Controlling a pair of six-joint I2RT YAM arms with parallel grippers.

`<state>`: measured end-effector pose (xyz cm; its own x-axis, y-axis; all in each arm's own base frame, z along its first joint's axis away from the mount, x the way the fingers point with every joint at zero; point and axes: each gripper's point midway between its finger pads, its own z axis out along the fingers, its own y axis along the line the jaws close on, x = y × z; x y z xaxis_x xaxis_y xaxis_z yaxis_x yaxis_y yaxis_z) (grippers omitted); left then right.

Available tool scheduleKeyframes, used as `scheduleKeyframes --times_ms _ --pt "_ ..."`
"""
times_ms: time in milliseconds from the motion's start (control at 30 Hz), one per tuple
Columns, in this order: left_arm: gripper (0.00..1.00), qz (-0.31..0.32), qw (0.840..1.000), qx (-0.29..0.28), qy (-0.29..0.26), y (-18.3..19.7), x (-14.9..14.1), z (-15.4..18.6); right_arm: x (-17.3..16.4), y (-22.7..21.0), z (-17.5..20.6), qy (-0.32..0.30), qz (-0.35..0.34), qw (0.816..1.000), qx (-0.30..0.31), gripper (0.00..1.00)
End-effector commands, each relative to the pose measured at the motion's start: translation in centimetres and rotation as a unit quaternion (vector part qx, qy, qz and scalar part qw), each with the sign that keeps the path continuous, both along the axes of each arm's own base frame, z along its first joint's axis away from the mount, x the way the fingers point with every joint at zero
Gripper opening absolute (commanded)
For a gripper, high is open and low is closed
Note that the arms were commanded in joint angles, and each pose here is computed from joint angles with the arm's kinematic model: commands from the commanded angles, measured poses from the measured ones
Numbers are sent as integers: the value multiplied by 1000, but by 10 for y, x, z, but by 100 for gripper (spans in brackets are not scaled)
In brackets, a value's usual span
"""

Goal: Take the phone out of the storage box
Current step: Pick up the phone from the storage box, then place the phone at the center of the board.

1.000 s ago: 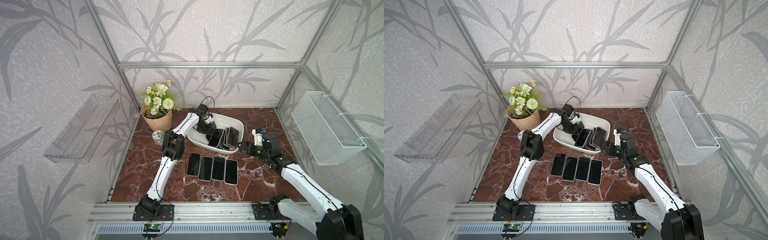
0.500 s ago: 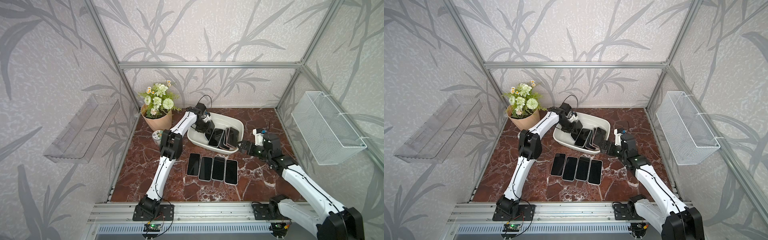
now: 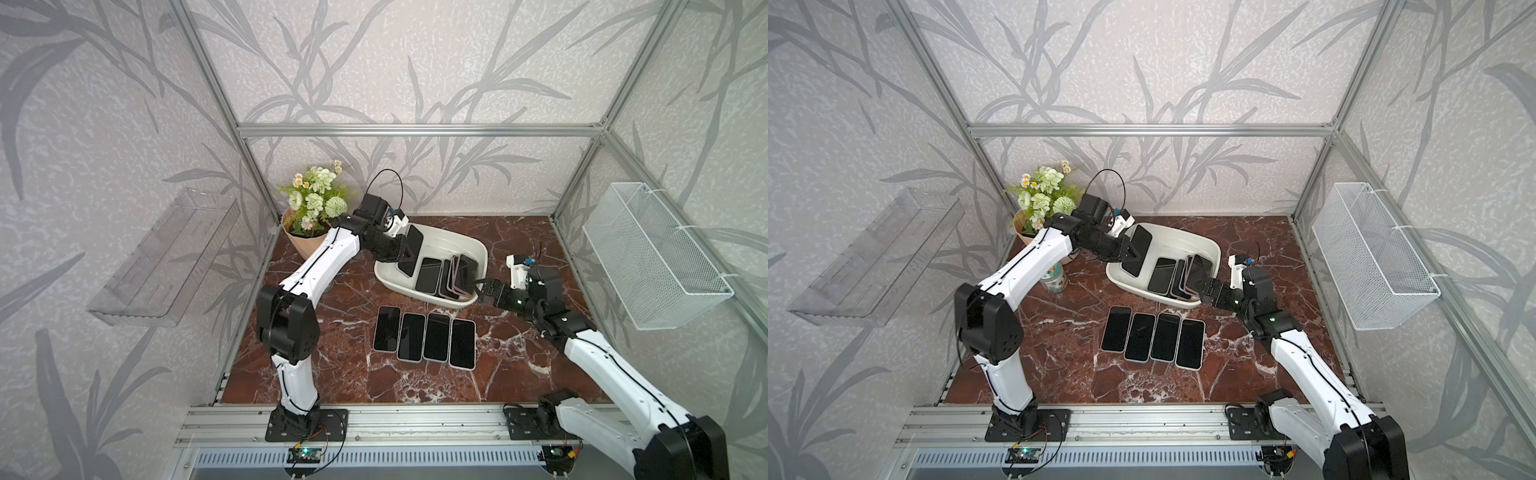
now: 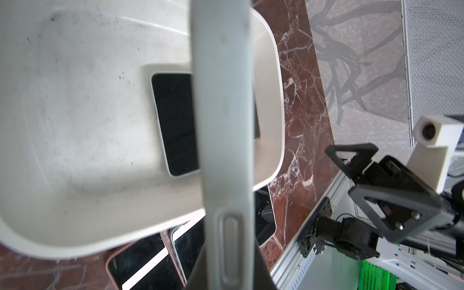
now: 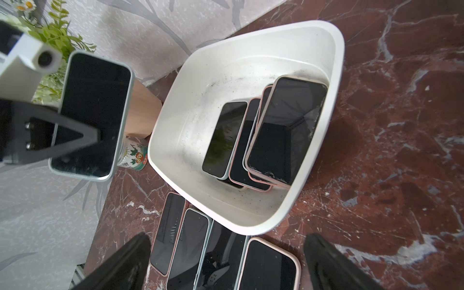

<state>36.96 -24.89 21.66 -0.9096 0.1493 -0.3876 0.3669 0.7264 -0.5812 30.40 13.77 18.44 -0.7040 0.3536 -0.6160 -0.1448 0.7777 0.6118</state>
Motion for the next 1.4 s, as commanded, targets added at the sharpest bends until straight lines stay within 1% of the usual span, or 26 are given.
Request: scheduleKeyframes --times_ms 0,167,233,300,400,567,700,867,967,1100,1233,1367 --pt "6 27 999 31 -6 31 -32 -7 5 13 24 -36 24 999 32 99" --pt "6 83 993 78 7 80 -86 -39 4 31 44 -64 67 992 81 99" --pt "6 107 989 101 8 97 -98 -52 6 33 47 -64 69 992 89 99" --pt "7 126 986 108 3 107 -106 -59 6 34 48 -63 73 991 89 99" --pt "7 136 984 116 -6 114 -109 -72 5 35 47 -59 78 992 85 99" --pt "7 111 985 133 19 112 -109 -104 2 34 49 -64 82 992 76 99" --pt "7 107 984 142 29 112 -107 -128 -1 31 50 -71 82 992 62 99" --pt "7 100 982 153 34 112 -102 -141 -3 29 51 -76 83 992 50 99" --pt "7 88 982 159 51 110 -101 -150 -3 29 52 -75 84 992 52 99" --pt "6 74 981 165 74 108 -104 -162 -3 28 53 -78 82 992 48 99" --pt "6 67 976 183 97 112 -110 -173 -4 26 52 -83 80 993 39 99" --pt "6 63 976 178 109 110 -112 -178 -2 26 50 -82 78 993 40 99"
